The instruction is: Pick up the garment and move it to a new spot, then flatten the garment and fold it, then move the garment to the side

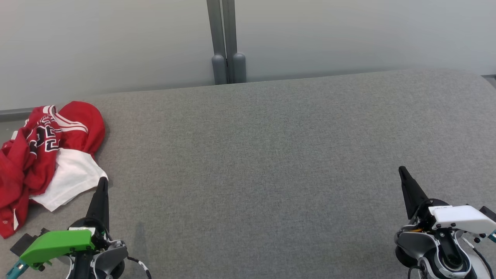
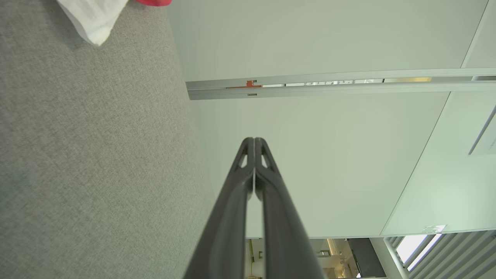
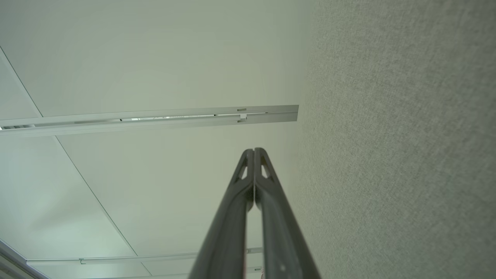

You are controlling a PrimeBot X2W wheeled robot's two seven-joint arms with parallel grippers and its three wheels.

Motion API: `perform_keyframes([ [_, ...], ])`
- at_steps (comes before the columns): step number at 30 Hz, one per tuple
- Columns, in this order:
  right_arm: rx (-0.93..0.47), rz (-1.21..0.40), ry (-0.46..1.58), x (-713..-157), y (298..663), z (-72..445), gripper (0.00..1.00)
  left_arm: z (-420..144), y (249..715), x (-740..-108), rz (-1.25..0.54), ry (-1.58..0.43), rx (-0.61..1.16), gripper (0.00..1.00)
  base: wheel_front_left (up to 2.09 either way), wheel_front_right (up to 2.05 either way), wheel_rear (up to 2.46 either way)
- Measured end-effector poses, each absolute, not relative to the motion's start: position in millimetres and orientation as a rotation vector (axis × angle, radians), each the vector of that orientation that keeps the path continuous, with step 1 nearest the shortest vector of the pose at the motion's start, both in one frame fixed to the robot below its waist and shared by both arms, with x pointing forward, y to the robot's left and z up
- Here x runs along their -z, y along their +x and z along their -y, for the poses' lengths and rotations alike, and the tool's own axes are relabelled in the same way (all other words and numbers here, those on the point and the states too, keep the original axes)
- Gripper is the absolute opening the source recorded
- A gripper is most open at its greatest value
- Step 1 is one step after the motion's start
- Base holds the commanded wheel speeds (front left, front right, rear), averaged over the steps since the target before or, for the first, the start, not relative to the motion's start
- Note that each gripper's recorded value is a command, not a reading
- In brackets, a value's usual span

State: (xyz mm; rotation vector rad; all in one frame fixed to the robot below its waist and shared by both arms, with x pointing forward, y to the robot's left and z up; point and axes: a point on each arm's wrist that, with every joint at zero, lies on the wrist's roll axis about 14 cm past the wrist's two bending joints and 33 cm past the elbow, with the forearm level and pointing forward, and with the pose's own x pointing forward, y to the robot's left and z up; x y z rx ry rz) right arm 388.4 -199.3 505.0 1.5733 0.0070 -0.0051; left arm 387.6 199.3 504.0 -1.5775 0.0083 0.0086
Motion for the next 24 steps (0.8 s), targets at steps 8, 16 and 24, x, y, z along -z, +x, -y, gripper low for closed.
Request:
perform_keyframes([
  [8,0.005,-0.007,1.573,-505.0,388.4,199.2,0.0,-199.3,387.6,-504.0,-0.008,-1.577,-0.009,0.0,0.0,0.0,0.0],
  [16,0.005,-0.007,1.573,-505.0,388.4,199.2,0.0,-199.3,387.6,-504.0,-0.008,-1.577,-0.009,0.0,0.0,0.0,0.0],
  [24,0.005,-0.007,1.573,-505.0,388.4,199.2,0.0,-199.3,387.6,-504.1,-0.008,-1.577,-0.009,0.0,0.0,0.0,0.0],
])
